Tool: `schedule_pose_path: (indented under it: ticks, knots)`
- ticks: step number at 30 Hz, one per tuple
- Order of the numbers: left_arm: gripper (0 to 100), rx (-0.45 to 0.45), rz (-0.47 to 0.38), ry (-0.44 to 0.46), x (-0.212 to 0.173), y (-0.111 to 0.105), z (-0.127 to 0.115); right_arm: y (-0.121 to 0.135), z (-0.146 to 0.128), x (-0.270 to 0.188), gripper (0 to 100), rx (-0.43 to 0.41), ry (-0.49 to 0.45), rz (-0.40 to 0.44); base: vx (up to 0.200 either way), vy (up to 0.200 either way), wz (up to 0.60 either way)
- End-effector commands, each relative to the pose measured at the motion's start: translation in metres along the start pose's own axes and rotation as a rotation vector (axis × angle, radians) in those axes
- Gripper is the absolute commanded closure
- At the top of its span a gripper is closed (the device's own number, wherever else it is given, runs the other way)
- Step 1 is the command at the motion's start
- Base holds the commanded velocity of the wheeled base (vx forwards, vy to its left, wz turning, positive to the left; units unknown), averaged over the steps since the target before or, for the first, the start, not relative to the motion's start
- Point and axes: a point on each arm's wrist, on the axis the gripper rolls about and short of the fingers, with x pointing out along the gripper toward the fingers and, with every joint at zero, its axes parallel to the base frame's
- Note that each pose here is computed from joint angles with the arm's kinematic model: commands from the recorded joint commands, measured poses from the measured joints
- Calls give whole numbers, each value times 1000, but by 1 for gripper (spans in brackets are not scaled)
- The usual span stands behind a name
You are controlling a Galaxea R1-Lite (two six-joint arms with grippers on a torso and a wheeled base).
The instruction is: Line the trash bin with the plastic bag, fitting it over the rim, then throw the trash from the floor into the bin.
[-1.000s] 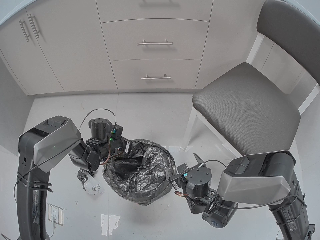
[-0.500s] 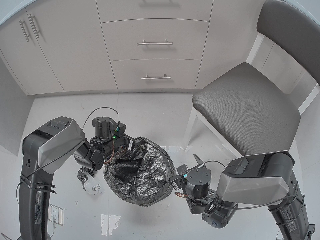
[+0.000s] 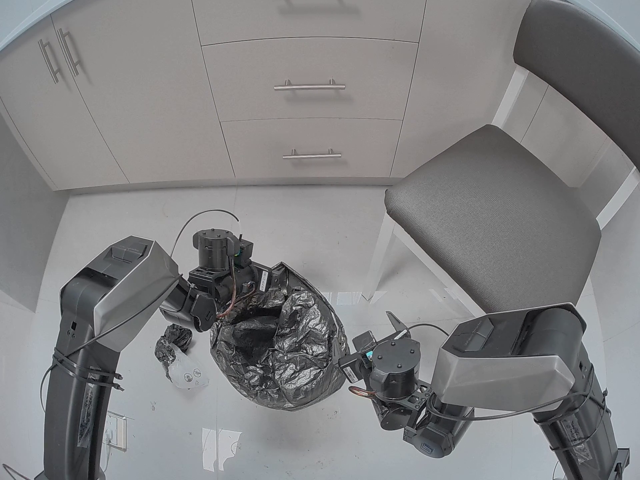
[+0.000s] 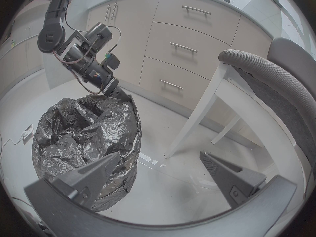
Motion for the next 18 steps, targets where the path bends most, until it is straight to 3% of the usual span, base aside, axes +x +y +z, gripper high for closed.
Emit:
schedule_pose_path:
  ticks: [1,13,18]
  knots:
    - [0,-10,-2,35,6,0,-15,0,0,0,0,8,-11,-4,0,0,0]
    - [0,-72,18,81,16,15,-18,2,0,-2,0,5,-12,4,0,0,0]
    - [0,-138,26,69,16,18,-11,2,1,-2,0,7,-14,3,0,0,0]
